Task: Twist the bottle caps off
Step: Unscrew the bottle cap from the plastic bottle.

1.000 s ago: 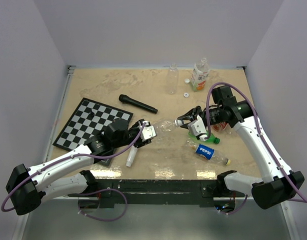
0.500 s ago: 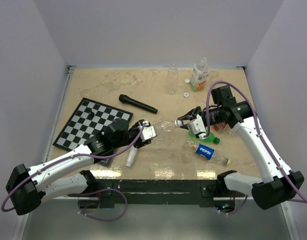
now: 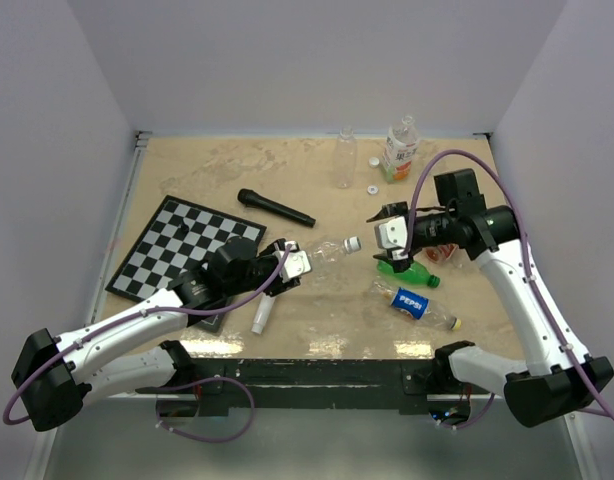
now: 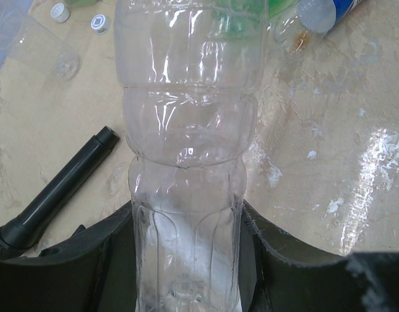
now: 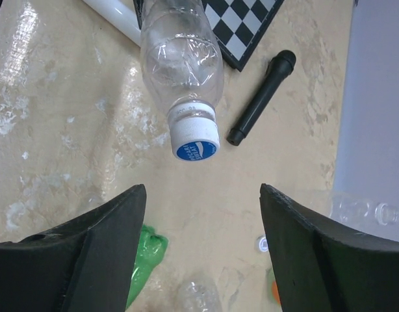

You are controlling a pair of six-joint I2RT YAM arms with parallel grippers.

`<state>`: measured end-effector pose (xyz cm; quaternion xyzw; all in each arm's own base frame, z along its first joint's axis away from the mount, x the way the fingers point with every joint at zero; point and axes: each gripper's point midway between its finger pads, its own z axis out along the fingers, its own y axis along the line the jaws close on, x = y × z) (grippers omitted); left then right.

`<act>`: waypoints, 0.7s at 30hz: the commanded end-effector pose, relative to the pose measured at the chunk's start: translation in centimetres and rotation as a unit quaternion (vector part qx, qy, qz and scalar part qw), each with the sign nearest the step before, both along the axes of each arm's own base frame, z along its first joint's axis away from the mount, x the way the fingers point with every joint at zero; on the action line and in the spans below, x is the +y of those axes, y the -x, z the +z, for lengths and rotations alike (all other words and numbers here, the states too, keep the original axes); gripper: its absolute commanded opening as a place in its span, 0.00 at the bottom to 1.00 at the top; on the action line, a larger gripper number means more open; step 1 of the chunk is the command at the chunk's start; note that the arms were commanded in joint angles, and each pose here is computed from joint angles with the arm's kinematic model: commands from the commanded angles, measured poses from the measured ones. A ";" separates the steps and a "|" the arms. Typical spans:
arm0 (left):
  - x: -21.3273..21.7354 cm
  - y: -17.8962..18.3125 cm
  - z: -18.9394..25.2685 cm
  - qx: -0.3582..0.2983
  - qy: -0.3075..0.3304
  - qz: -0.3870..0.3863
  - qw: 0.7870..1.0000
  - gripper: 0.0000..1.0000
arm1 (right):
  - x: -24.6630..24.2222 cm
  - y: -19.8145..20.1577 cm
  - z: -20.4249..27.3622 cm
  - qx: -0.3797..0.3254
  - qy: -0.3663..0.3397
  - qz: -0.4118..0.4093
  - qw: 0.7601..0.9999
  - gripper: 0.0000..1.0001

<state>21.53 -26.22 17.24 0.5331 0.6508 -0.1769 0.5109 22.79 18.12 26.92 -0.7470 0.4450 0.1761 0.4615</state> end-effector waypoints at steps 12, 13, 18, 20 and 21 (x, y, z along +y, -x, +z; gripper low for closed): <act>0.0 -0.2 0.7 -0.003 0.012 0.008 1.000 0.03 | -4.0 -0.3 0.1 0.065 -0.009 -0.137 0.988 0.80; 0.0 -0.2 0.7 -0.003 0.013 0.008 1.000 0.03 | -4.1 -0.2 -0.1 0.075 -0.009 -0.139 0.987 0.80; 0.0 -0.2 0.8 -0.003 0.014 0.008 1.000 0.03 | -3.4 0.7 -0.2 0.122 -0.032 -0.136 0.983 0.80; -0.1 -0.2 0.9 -0.003 0.014 0.006 1.000 0.03 | -3.3 0.6 -0.1 0.145 -0.041 -0.151 0.977 0.79; -0.1 -0.2 0.8 -0.003 0.013 0.007 1.000 0.03 | -3.2 0.3 -0.1 0.162 -0.046 -0.163 0.972 0.79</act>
